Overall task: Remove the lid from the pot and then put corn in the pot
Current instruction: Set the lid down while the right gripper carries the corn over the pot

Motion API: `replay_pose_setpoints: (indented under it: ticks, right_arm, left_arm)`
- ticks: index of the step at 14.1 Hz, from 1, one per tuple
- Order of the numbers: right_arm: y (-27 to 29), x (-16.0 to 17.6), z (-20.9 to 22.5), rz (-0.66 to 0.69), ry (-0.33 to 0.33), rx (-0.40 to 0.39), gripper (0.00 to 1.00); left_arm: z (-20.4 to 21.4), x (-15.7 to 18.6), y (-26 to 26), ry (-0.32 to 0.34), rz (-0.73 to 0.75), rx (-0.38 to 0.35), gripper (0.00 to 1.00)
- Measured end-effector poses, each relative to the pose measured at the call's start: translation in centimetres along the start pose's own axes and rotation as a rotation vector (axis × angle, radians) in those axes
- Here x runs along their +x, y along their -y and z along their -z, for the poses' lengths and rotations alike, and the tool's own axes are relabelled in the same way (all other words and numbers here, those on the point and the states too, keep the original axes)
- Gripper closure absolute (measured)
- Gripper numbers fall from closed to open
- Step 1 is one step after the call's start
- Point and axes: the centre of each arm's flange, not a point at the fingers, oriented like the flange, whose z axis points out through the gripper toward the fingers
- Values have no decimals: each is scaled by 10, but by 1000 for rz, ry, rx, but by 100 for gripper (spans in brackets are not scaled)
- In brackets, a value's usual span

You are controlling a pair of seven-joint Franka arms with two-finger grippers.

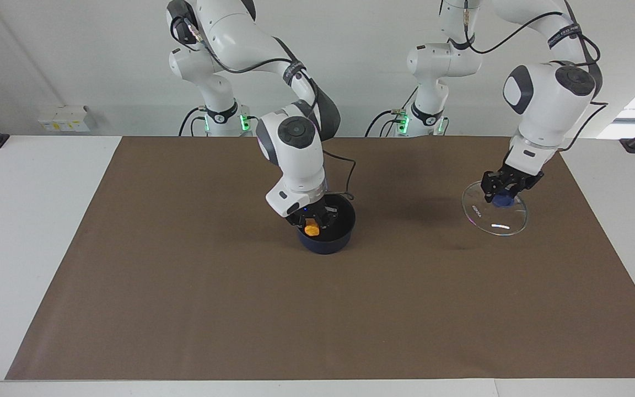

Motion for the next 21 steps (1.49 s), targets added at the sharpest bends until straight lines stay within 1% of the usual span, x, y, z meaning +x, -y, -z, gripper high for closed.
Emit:
replay_pose_setpoints:
  ticks: [2,6,8,10,12,14,15,16,17,18,19,21]
  right_arm:
    - [10,-7,-1,12,2,1,59]
    - [14,-15,-8,22,23,-13,59]
    - [14,-15,-13,21,22,-12,59]
    - [15,-13,-16,20,11,-4,59]
    - [15,-13,-19,10,22,10,59]
    - [16,-17,-26,5,41,13,59]
    - [16,-19,-31,6,47,9,59]
    - [15,-21,-35,6,51,6,56]
    - [14,-22,-38,5,56,2,56]
    - [13,-23,-40,5,60,-1,48]
    - [13,-23,-42,4,62,-3,36]
    - [11,-22,-42,1,61,-3,16]
  left_arm:
    - [-17,-6,17,0,-14,2,40]
    - [-73,-29,24,-16,-22,2,40]
    - [-97,-38,28,-10,-21,2,40]
    - [-106,-39,29,0,-20,2,40]
    - [-107,-39,28,1,-29,2,40]
    - [-106,-39,29,2,-58,2,22]
    - [-106,-39,29,1,-68,2,10]
    - [-105,-38,29,-2,-71,2,1]
    - [-102,-36,29,-7,-74,2,1]
    - [-97,-33,29,-11,-76,3,0]
    - [-88,-28,28,-9,-78,3,0]
    - [-61,-14,25,-11,-85,4,0]
